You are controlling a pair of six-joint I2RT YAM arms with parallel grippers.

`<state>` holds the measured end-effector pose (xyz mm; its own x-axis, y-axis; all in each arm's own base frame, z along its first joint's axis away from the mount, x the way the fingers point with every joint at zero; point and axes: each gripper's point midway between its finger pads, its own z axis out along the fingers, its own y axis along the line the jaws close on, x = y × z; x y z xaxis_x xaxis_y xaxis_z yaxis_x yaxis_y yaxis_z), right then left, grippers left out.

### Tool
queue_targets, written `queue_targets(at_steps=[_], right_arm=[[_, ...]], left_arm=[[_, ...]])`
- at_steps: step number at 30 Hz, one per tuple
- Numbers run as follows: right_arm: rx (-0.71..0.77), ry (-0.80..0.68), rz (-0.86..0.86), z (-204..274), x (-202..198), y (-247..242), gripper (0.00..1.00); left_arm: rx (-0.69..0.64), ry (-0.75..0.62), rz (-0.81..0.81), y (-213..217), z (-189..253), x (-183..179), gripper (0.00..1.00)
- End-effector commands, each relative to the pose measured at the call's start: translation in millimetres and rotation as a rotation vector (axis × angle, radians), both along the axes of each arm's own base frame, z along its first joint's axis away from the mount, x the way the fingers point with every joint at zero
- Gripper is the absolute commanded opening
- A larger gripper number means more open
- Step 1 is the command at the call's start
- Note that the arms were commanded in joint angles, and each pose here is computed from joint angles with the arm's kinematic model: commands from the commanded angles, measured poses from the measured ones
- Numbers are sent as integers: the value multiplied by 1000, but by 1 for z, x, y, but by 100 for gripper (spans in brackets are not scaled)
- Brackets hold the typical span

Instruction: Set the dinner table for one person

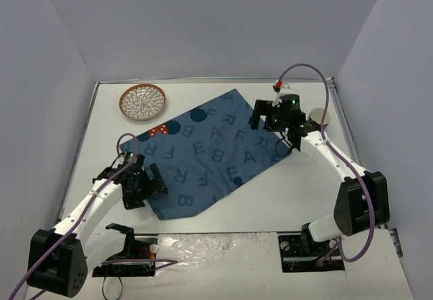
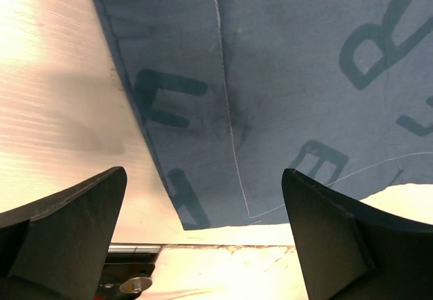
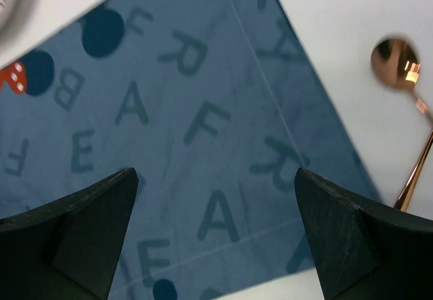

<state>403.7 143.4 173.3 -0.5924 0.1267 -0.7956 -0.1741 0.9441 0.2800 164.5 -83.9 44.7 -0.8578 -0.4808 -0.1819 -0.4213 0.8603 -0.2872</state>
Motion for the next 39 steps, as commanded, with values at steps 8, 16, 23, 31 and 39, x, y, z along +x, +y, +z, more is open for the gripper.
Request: queue_targets(at_steps=[8, 16, 23, 31, 39], right_arm=[[140, 60, -77, -50, -38, 2, 98], [154, 66, -96, -62, -40, 1, 98], [140, 61, -107, -66, -41, -3, 98], [112, 41, -116, -59, -40, -8, 98], [95, 42, -114, -59, -40, -9, 98]], left_arm=[[-32, 60, 37, -21, -19, -8, 94], [-12, 100, -5, -26, -19, -15, 49], [-7, 8, -41, -31, 29, 10, 15], [-20, -13, -56, -29, 73, 1, 34], [13, -45, -48, -13, 93, -20, 65]])
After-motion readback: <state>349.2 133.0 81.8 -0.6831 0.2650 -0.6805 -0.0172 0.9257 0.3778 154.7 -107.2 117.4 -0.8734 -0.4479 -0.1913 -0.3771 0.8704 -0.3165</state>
